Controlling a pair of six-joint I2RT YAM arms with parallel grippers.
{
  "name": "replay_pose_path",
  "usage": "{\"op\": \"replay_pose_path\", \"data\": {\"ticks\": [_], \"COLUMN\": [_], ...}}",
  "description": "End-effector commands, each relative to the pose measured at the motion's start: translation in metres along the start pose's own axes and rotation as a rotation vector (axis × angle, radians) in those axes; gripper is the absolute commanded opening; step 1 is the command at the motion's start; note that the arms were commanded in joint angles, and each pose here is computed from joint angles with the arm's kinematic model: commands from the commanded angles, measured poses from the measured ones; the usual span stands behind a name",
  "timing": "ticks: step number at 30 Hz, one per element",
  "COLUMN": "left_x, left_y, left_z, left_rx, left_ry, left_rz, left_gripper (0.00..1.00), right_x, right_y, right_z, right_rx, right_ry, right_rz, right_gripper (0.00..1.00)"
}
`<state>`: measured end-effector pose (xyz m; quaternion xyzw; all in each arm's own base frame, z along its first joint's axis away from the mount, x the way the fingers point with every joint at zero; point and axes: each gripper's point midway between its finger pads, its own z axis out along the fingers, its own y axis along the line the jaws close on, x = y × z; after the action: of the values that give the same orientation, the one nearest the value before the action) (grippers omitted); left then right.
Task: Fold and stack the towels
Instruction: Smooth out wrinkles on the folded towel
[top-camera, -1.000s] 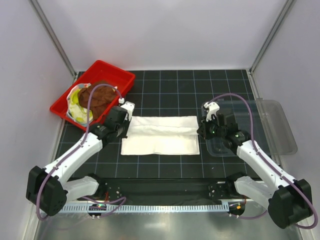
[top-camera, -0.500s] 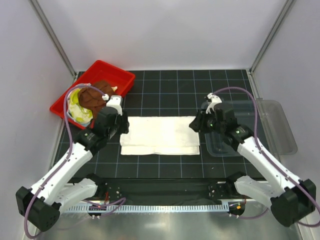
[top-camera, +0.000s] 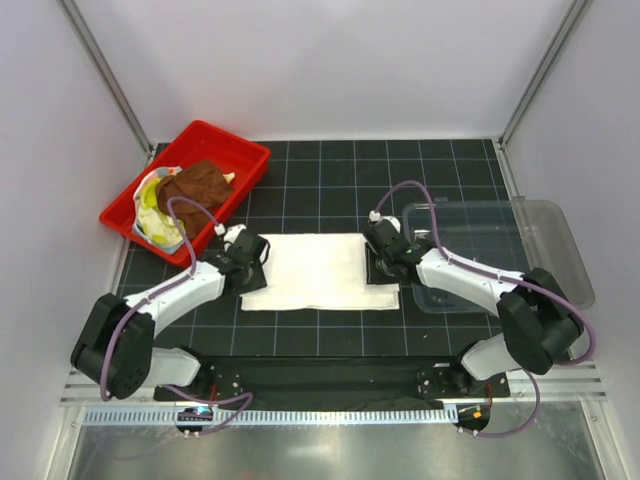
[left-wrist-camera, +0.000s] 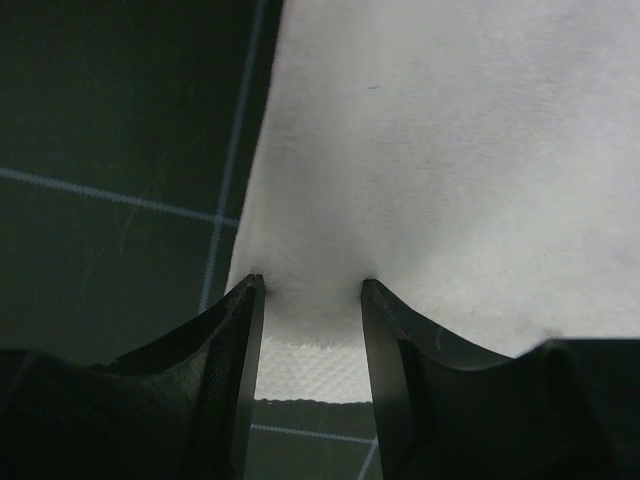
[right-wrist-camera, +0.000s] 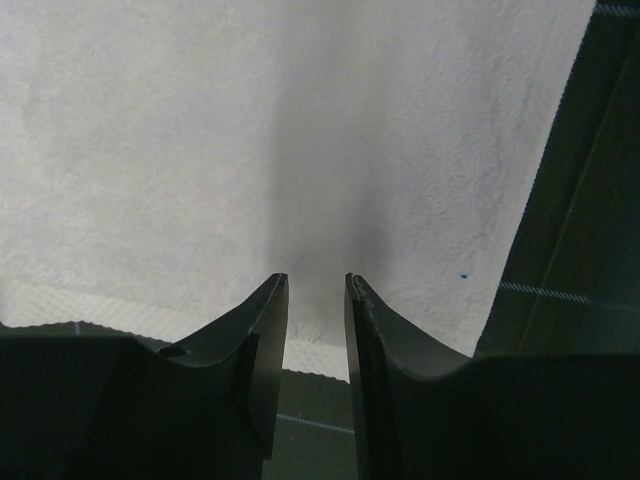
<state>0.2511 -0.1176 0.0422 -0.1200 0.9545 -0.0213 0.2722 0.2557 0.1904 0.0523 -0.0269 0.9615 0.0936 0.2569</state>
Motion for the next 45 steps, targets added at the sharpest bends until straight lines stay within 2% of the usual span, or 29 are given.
{"op": "replay_pose_path", "data": {"ticks": [1,7,12,15,17,18,20,21,22,24,27,31,33,36,40,45], "left_x": [-0.001,-0.008,-0.028,-0.031,-0.026,-0.024,-0.026,-0.029,-0.036,-0.036,-0.028,-0.019,-0.027,-0.041,-0.042,-0.034], "left_y": [0.030,0.051,0.056,0.066,0.067,0.065,0.048,0.041,0.034,0.040,0.057,0.055,0.043,0.024,0.041,0.094], "left_z": [0.003,-0.014,-0.041,-0.056,-0.061,-0.061,-0.061,-0.060,-0.061,-0.060,-0.054,-0.045,-0.047,-0.046,-0.039,-0.047], "left_rx": [-0.161,-0.237,-0.201,-0.210,-0.191,-0.179,-0.078,-0.035,0.003,-0.029,-0.125,-0.132,-0.088,-0.007,-0.116,-0.314], "left_ry": [-0.048,-0.117,-0.214,-0.263,-0.259,-0.256,-0.240,-0.246,-0.265,-0.268,-0.230,-0.151,-0.141,-0.139,-0.173,-0.220], "left_rz": [-0.140,-0.210,-0.251,-0.385,-0.470,-0.527,-0.535,-0.458,-0.456,-0.454,-0.553,-0.705,-0.718,-0.713,-0.714,-0.785], "left_gripper": [0.48,0.52,0.57,0.65,0.69,0.69,0.69,0.69,0.68,0.69,0.71,0.70,0.70,0.70,0.70,0.72], "right_x": [-0.004,0.013,0.010,-0.002,-0.003,-0.009,-0.011,-0.013,-0.014,-0.008,-0.004,-0.007,-0.007,-0.004,0.007,0.025], "right_y": [-0.001,0.002,0.012,0.004,-0.013,-0.009,-0.005,-0.003,-0.001,-0.008,-0.028,-0.032,-0.034,-0.032,-0.028,-0.024], "right_z": [0.004,0.011,0.002,-0.012,-0.022,-0.027,-0.031,-0.031,-0.029,-0.029,-0.031,-0.035,-0.033,-0.022,-0.003,0.020], "right_rx": [0.057,0.061,0.034,0.114,0.223,0.220,0.207,0.195,0.185,0.207,0.298,0.345,0.359,0.356,0.348,0.305], "right_ry": [-0.041,-0.054,-0.084,-0.100,-0.107,-0.118,-0.114,-0.114,-0.109,-0.071,-0.048,-0.085,-0.116,-0.124,-0.082,-0.037], "right_rz": [-0.017,-0.053,-0.054,-0.024,0.069,0.099,0.099,0.074,0.042,-0.079,-0.151,-0.037,0.061,0.090,0.084,0.057], "right_gripper": [0.36,0.33,0.33,0.31,0.27,0.25,0.27,0.33,0.35,0.36,0.36,0.31,0.30,0.31,0.31,0.31]}}
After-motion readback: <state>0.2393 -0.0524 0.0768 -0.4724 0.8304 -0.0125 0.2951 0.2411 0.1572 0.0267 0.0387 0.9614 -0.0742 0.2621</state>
